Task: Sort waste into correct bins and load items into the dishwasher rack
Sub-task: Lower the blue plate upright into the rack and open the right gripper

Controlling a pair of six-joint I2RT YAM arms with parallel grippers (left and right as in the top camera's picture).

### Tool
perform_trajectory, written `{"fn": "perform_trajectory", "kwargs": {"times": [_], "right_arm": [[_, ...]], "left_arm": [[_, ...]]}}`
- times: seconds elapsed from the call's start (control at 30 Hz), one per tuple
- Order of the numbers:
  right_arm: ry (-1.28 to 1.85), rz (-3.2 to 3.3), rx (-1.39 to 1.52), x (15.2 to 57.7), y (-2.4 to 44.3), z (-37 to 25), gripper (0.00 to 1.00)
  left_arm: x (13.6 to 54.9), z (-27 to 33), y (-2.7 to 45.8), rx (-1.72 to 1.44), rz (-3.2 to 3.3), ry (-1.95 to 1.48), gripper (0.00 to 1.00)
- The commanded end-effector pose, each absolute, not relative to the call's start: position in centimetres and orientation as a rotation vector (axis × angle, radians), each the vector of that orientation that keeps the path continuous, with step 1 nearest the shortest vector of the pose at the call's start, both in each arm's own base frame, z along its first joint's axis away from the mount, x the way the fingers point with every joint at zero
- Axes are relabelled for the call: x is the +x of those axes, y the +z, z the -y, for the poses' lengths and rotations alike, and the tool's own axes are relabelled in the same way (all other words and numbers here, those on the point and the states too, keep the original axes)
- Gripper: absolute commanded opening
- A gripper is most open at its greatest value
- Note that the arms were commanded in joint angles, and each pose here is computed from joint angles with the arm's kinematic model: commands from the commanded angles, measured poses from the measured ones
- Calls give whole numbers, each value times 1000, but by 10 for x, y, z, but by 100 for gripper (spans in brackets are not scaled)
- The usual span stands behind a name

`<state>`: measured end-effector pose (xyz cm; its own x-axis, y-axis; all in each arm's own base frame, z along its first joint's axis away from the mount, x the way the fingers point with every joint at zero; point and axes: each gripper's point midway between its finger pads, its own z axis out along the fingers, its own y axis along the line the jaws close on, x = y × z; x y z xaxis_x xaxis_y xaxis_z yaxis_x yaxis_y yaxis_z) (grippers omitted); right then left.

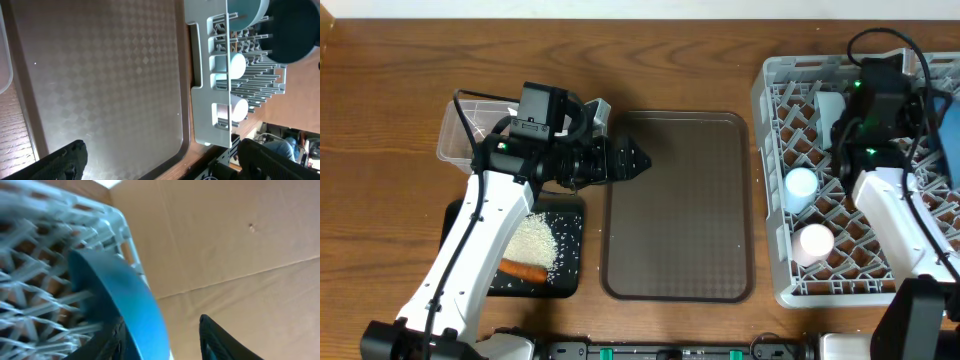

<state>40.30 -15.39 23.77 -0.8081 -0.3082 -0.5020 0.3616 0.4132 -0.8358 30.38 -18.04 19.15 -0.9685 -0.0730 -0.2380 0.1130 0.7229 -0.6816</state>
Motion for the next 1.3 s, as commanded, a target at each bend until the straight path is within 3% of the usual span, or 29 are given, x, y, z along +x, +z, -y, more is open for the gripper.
{"fn": "perform_trajectory", "kwargs": {"times": [0.0,0.17,0.27,0.37,0.6,0.67,0.73,0.97,1.27], "right_arm": [[-1289,-2041,122,410,230,133,51],[-1155,-2114,-7,419,208,102,51],[-1118,-2126,-39,420,203,87,59],[-1081,-2156,-98,418,199,77,61],[-579,-2156,-72,417,209,29,72],[-364,-2137,-89,417,218,4,79],[-101,-2087,-141,413,237,-31,99],[89,-1986,-236,399,272,-60,99],[90,-2078,-244,389,251,-59,99]], "left_arm": [[305,179,196,44,-2664,-1069,98],[305,179,196,44,-2664,-1069,98],[305,179,196,44,-2664,-1069,98],[305,179,196,44,-2664,-1069,98],[305,179,196,44,-2664,-1069,98],[305,179,196,44,-2664,-1069,98],[305,179,196,44,-2664,-1069,98],[305,179,196,44,-2664,-1069,98],[305,179,196,44,-2664,-1069,98]]}}
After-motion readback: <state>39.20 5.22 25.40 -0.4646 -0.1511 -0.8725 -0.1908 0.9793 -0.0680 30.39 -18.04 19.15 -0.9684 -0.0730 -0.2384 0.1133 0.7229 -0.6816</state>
